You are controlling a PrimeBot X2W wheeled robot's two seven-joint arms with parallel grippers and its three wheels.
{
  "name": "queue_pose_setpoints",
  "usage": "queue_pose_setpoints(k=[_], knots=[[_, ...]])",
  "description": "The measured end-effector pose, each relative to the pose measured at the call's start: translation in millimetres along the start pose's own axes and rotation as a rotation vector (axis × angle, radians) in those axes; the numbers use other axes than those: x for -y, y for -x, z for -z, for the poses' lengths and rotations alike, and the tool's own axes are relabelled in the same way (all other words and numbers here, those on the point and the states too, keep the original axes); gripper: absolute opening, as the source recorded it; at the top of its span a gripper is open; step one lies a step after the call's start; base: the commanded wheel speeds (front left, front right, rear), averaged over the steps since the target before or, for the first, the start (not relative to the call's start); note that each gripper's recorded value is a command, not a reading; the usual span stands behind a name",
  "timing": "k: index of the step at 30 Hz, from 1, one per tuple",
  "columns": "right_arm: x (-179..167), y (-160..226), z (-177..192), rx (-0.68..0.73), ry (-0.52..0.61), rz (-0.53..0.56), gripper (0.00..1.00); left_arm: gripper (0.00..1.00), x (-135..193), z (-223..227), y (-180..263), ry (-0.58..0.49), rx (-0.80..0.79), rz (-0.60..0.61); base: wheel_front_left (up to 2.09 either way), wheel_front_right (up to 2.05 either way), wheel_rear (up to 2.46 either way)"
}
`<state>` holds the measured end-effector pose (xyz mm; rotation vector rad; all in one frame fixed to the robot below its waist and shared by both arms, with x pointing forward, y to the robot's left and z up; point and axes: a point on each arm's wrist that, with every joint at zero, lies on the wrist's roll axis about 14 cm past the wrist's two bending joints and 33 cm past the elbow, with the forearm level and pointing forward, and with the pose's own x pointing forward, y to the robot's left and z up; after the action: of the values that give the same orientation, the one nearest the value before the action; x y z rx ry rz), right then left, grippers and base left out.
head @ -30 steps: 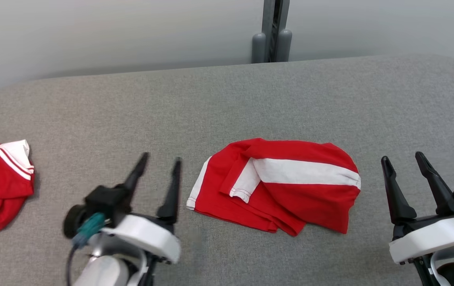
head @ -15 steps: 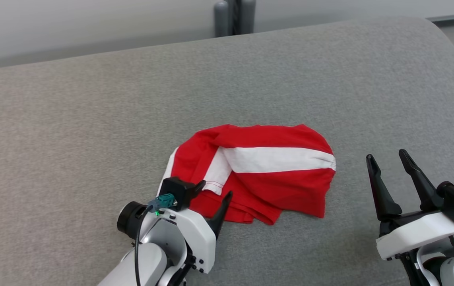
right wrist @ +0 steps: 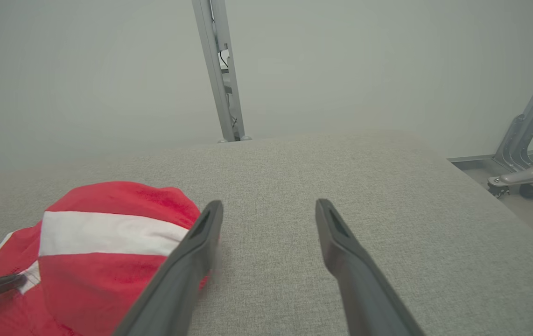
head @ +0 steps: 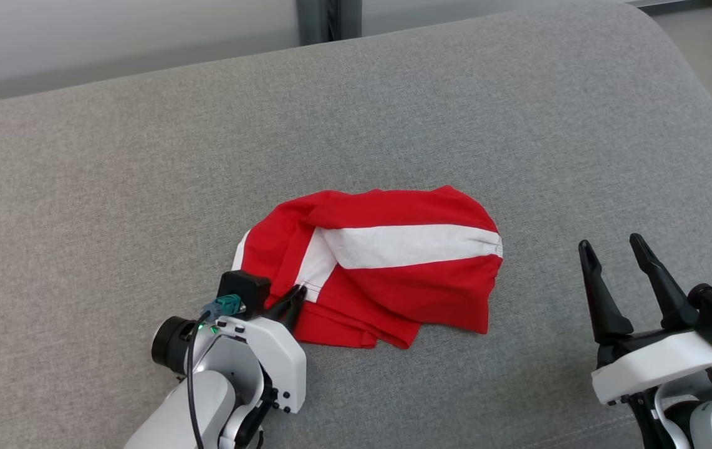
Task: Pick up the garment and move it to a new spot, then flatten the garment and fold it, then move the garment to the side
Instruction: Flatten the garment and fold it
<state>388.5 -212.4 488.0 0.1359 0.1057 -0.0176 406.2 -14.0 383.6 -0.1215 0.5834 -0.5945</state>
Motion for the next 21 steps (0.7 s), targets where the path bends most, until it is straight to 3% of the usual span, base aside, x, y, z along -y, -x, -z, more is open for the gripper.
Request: queue_pose_setpoints(k=[9, 21], knots=[[-6, -8, 7, -0.031, 0.009, -0.033, 1.00, 0.00, -4, -7, 1, -0.012, 0.029, 0.000, 0.00, 0.00, 0.00], [-45, -29, 67, -0.246, 0.043, -0.208, 1.00, 0.00, -4, -18, 6, -0.021, 0.070, 0.005, 0.00, 0.00, 0.00]])
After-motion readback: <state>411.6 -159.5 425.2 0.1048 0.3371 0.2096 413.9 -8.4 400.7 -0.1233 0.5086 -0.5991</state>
